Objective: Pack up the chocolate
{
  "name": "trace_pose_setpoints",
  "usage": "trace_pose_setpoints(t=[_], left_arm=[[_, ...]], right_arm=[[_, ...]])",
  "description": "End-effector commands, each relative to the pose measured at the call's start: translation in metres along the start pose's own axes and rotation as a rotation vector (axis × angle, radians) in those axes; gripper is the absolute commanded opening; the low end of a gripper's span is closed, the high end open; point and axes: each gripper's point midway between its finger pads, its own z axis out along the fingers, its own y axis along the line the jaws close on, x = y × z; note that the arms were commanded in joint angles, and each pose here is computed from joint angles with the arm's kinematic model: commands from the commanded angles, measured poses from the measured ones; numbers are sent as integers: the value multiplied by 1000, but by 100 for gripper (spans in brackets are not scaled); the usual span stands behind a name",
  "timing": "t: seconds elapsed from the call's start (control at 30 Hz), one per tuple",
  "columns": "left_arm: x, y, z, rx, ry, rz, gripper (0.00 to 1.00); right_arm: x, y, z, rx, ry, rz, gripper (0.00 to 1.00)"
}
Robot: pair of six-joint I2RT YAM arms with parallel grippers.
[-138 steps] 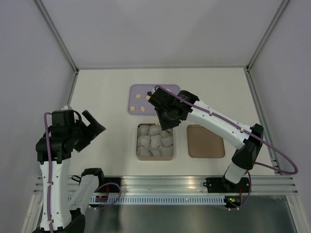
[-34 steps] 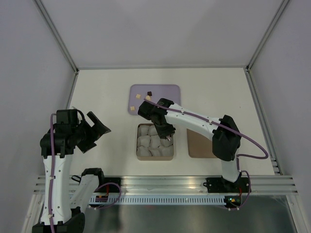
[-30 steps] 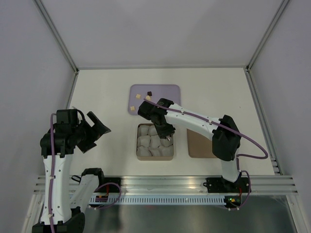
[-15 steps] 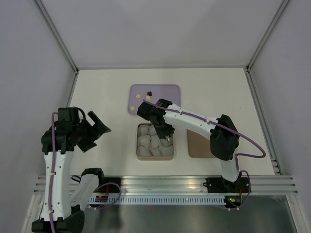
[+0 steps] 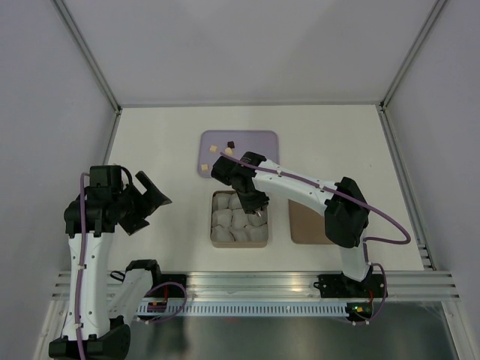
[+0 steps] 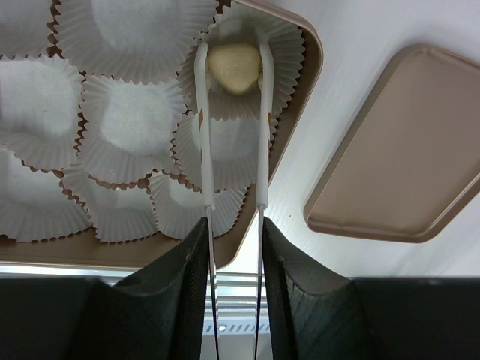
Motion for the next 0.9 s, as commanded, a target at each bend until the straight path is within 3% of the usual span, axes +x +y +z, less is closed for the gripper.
trace_pose_setpoints(t=[0.0, 0.27, 0.87], left_arm=[[-4, -4, -5, 20, -18, 21, 100], [-5, -5, -5, 19, -20, 22, 100], [-5, -4, -7, 22, -22, 20, 100]], right_arm=[[-11, 1, -12, -1, -45, 13, 37], [-11, 0, -14, -2, -47, 16, 41], [-16, -8, -46, -36, -99, 58, 38]])
